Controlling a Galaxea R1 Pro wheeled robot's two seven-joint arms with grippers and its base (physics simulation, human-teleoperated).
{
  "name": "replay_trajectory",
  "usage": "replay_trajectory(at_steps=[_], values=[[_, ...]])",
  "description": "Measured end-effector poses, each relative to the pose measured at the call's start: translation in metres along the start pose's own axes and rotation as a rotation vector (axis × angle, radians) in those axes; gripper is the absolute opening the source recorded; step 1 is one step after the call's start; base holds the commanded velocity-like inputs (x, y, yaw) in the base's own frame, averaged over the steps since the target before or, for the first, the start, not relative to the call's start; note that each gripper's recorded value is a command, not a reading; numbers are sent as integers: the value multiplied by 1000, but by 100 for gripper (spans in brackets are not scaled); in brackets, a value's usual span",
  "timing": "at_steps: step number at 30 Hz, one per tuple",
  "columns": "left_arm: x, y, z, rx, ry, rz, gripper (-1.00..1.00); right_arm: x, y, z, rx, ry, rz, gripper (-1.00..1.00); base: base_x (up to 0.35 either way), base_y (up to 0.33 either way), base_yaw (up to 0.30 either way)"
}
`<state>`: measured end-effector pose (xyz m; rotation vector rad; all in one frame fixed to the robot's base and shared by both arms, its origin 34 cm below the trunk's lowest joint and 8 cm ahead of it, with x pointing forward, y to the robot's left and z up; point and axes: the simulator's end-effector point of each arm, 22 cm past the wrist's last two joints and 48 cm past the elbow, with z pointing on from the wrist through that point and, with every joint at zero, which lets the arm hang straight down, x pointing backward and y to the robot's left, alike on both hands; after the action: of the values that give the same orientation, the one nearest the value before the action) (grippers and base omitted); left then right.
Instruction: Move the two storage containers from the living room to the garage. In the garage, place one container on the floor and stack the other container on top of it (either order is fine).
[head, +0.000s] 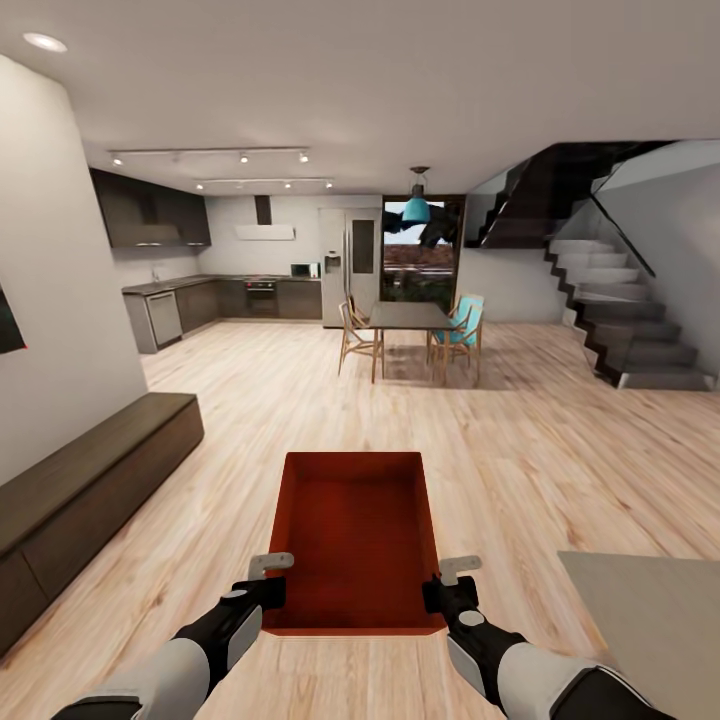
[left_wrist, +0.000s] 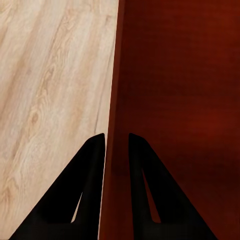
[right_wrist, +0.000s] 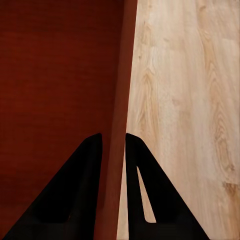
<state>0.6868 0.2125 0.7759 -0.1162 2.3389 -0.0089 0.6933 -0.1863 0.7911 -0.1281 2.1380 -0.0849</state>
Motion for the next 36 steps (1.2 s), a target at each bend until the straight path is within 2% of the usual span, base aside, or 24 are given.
replay_trajectory(at_steps=[36], values=[[0, 0, 0, 0, 0, 0, -100, 0, 0, 0, 0, 0, 0, -100, 321, 0, 0]])
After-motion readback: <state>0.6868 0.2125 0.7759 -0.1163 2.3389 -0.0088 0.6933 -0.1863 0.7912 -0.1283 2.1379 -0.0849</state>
